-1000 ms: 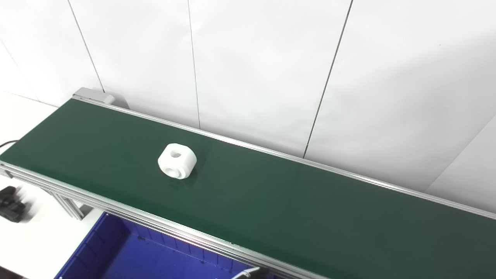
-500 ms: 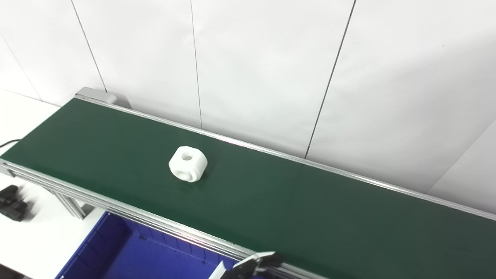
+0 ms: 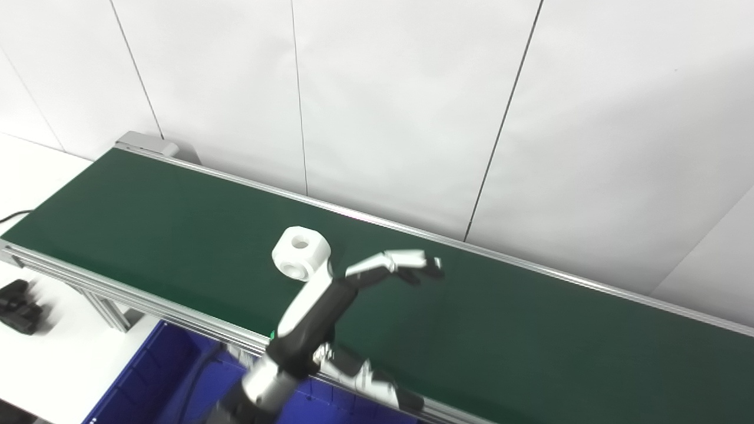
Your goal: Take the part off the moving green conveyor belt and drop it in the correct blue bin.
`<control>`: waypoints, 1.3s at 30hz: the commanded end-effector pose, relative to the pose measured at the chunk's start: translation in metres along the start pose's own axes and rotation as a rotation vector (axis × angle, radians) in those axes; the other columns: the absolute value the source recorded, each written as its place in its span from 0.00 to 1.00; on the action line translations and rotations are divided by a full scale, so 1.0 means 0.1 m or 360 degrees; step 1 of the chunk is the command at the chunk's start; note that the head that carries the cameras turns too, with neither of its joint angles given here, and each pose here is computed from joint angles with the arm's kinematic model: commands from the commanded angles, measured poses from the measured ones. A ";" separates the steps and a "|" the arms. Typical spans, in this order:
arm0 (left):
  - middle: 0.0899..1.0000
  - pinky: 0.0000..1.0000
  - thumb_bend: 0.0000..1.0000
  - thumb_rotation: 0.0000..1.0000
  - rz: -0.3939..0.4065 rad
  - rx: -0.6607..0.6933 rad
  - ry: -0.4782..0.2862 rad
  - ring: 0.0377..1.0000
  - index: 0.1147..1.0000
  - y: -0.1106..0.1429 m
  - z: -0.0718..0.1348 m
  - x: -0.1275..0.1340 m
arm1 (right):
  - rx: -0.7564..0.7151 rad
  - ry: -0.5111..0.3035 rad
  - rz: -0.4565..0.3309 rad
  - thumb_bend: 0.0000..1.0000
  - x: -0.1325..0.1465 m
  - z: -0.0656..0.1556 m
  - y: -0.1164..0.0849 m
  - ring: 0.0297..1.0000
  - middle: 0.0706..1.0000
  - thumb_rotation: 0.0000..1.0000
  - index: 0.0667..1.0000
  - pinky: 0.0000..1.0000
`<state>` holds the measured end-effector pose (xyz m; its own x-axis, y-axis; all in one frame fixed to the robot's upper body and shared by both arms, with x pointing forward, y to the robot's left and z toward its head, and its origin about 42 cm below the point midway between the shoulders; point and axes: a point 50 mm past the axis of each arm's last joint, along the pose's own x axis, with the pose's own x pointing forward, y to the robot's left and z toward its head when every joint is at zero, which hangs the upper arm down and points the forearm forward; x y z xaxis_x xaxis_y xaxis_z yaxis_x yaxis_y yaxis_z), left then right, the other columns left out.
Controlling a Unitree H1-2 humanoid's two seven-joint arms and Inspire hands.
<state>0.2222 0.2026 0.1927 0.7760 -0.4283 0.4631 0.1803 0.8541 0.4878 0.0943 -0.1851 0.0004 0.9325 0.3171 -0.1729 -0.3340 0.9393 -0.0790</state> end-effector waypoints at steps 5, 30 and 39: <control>0.87 0.77 1.00 0.16 -0.0237 0.0446 0.0013 0.87 0.81 0.28 -0.16 0.37 | 0.0037 -0.0147 0.0006 0.88 0.10 0.12 0.07 0.94 0.98 0.99 0.99 0.97; 0.90 0.88 1.00 0.15 -0.0884 0.1477 0.0368 0.90 0.84 0.87 -0.91 1.14 | 0.0061 -0.0141 0.0029 0.88 0.12 0.10 0.08 0.95 0.98 0.99 0.99 0.97; 0.97 0.90 1.00 0.18 -0.0974 0.1449 0.0690 0.95 0.90 0.93 -1.09 1.03 | 0.0066 -0.0148 0.0028 0.89 0.12 0.12 0.10 0.94 0.97 0.98 0.98 0.96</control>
<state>0.3762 0.2643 0.1844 0.8594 -0.4344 -0.2698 0.2803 -0.0412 0.9590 0.0961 -0.1799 -0.0006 0.9341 0.3173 -0.1635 -0.3290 0.9430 -0.0492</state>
